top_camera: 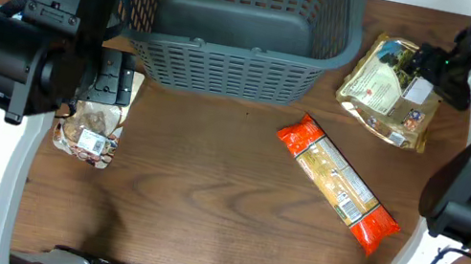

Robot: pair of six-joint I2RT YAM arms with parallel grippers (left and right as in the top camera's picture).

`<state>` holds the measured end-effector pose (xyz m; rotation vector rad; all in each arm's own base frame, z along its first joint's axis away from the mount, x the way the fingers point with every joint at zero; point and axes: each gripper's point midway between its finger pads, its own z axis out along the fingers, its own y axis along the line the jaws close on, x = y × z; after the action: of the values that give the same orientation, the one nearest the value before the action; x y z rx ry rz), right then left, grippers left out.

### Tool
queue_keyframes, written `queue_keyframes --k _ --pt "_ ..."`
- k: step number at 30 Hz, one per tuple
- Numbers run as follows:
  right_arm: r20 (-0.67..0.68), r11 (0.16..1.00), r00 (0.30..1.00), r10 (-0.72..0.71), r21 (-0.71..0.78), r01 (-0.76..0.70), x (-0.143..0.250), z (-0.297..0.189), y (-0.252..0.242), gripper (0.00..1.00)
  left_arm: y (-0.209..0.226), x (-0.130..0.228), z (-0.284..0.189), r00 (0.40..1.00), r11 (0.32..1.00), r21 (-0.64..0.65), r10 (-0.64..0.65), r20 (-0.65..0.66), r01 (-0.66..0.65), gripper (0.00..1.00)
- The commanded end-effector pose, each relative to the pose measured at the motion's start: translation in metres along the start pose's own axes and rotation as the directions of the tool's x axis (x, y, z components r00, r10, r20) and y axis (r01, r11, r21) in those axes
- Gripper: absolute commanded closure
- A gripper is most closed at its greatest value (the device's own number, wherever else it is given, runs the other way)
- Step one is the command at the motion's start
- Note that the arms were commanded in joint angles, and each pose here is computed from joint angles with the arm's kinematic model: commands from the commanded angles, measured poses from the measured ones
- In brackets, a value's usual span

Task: Pack container

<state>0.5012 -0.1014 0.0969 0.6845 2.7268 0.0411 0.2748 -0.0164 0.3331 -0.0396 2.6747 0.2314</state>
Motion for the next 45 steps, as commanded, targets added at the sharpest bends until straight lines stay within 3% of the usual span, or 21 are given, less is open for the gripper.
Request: queue_keyframes --k 1,16,35,45 --pt "0.025 0.998 0.999 0.034 0.053 -0.035 -0.003 0.0 -0.003 0.01 0.004 0.002 -0.002 1.0 1.0 -0.013 -0.007 0.001 0.007 0.12" --pt "0.009 0.995 0.999 0.041 0.092 -0.042 0.001 0.012 -0.01 0.01 0.004 0.001 -0.002 1.0 1.0 -0.013 -0.006 0.002 0.006 0.12" --pt "-0.306 0.99 0.948 0.089 0.133 -0.05 0.08 0.135 -0.022 0.01 0.004 0.002 -0.002 1.0 1.0 -0.013 -0.009 0.001 0.009 0.12" --pt "-0.348 0.994 0.935 0.071 0.104 -0.037 0.092 0.15 -0.019 0.07 0.004 0.001 -0.002 1.0 1.0 -0.013 -0.01 0.002 0.01 0.12"
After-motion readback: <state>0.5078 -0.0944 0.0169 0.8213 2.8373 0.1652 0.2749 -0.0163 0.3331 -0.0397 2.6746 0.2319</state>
